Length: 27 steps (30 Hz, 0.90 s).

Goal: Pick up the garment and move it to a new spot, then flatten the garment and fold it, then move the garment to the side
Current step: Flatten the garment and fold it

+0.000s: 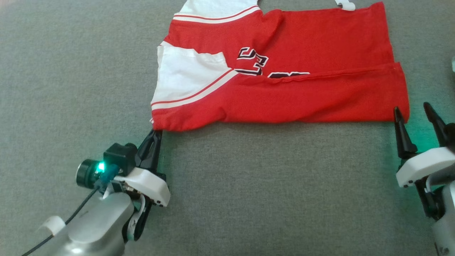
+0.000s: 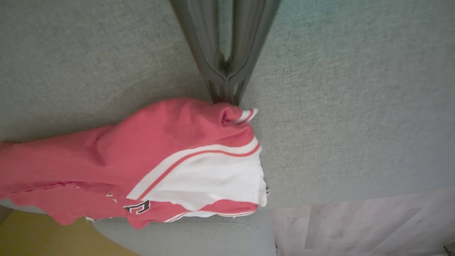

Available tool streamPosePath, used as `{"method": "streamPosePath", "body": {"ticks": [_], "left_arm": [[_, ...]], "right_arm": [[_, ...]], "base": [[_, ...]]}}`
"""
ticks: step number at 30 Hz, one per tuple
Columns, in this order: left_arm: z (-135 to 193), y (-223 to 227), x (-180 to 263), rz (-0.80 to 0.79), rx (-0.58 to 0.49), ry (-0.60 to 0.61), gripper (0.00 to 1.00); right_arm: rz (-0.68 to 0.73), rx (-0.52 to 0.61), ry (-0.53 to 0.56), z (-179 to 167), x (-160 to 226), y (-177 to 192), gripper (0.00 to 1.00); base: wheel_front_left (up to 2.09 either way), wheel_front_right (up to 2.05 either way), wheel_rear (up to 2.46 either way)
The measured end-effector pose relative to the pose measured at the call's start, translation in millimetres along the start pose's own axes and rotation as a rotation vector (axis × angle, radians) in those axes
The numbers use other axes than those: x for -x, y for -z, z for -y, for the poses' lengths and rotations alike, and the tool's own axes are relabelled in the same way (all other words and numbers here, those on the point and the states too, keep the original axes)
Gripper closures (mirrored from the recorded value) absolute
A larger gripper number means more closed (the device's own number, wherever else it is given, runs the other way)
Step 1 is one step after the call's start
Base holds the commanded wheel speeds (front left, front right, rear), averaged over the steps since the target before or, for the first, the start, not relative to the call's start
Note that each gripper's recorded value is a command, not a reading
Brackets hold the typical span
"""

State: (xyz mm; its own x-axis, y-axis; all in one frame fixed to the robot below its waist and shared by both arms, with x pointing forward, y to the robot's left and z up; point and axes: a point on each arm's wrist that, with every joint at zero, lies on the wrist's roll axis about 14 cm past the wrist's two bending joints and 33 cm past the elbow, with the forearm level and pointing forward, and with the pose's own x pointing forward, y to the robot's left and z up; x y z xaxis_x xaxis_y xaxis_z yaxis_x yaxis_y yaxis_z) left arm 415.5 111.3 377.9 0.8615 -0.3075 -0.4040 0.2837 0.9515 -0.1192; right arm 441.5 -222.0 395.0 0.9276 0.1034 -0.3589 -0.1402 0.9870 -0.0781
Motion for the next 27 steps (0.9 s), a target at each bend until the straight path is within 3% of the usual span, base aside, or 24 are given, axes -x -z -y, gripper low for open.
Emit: {"method": "streamPosePath", "body": {"ticks": [6,11,12,13,19,24,25,26,27], "left_arm": [[-10.7,-38.6,0.6,0.118,0.009,-0.035,1.0],[-20.4,-73.4,4.8,0.237,0.088,-0.095,1.0],[-18.6,-68.8,6.0,0.228,0.103,-0.093,0.96],[-15.6,-60.5,7.1,0.207,0.113,-0.088,0.0],[3.6,-10.4,3.8,0.019,0.125,-0.05,0.0],[-2.4,16.7,0.8,-0.074,0.111,-0.087,0.02],[-2.4,18.2,-0.1,-0.079,0.112,-0.089,0.49],[-2.2,18.2,-1.6,-0.079,0.111,-0.087,0.79],[-2.2,16.7,-3.3,-0.074,0.111,-0.086,1.0]], "right_arm": [[-0.018,-0.018,-0.018,-9.8,-6.2,4.5,0.0],[-0.017,-0.021,-0.02,-11.1,-8.5,4.7,0.0],[-0.019,-0.021,-0.019,-10.8,-8.4,5.5,0.0],[-0.021,-0.021,-0.018,-10.4,-8.2,6.2,0.0],[-0.029,-0.021,-0.008,-6.3,-7.0,9.5,0.0],[-0.021,-0.02,-0.002,-3.6,-8.4,7.3,0.0],[-0.021,-0.019,-0.002,-3.2,-8.7,7.3,0.0],[-0.021,-0.019,-0.001,-2.9,-9.1,7.3,0.0],[-0.02,-0.018,-0.002,-2.9,-9.5,6.9,0.0]], "base": [[0.0,0.0,0.0],[0.0,0.0,0.0],[0.0,0.0,0.0],[0.0,0.0,0.0],[0.0,0.0,0.0],[0.0,0.0,0.0],[0.0,0.0,0.0],[0.0,0.0,0.0],[0.0,0.0,0.0]]}}
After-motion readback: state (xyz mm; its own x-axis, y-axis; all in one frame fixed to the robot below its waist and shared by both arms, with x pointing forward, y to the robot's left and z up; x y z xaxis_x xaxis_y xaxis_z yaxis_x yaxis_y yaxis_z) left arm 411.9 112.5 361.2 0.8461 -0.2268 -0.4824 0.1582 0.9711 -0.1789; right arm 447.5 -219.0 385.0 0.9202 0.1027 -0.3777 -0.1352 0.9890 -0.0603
